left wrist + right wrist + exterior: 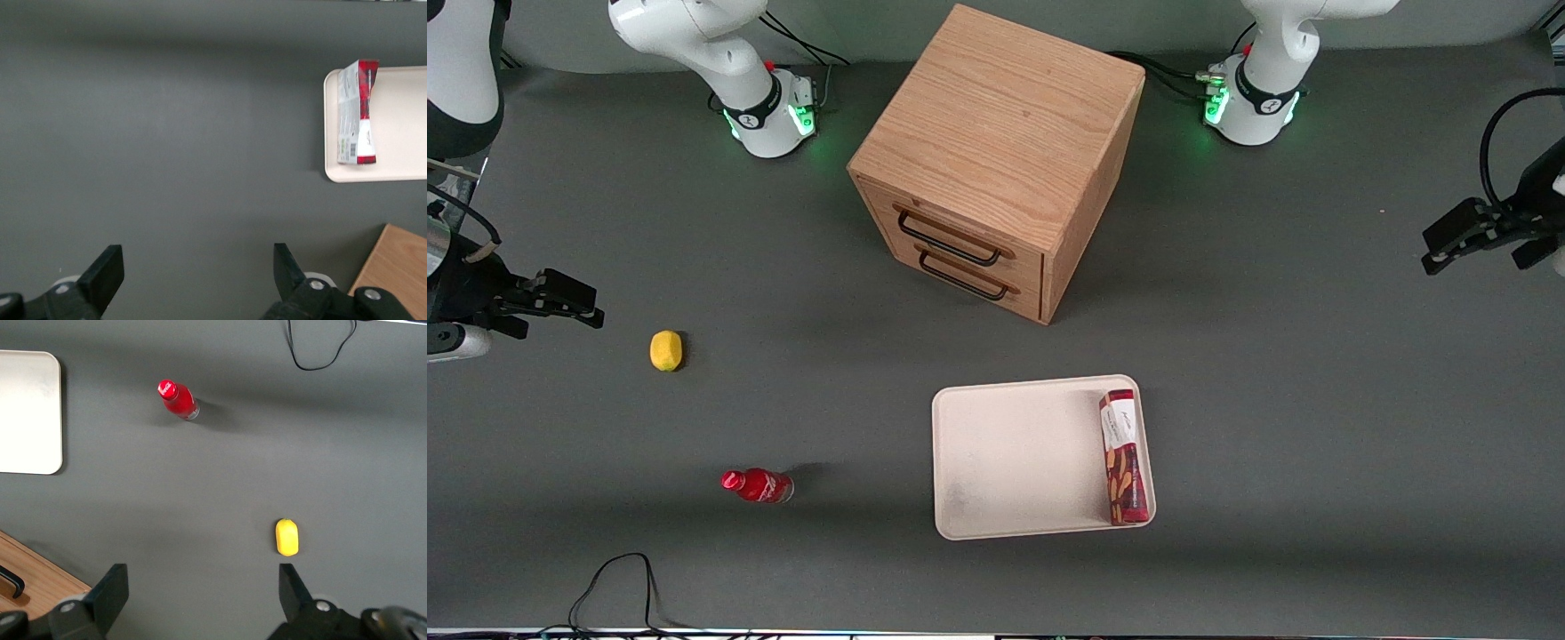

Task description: Place red cookie box on tray

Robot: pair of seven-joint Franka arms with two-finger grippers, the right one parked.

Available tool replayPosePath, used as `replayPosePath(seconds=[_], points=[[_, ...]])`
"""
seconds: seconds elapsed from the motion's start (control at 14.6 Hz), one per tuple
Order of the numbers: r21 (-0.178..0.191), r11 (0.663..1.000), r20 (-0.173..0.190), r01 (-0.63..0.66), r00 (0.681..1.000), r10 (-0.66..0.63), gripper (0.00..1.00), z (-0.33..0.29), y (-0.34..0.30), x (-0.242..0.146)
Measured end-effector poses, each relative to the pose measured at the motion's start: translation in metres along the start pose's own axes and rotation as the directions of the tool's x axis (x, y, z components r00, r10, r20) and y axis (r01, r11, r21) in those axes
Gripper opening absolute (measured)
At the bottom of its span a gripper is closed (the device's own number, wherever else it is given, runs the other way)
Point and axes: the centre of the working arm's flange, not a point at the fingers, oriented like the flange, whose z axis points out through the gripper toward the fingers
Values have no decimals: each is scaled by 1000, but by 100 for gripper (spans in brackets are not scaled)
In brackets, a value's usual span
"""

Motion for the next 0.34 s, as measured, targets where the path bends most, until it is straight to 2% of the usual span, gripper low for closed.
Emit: replayPosePath(seconds=[0.34], points=[[2,1000,30,0,1000,0,100,0,2,-6]])
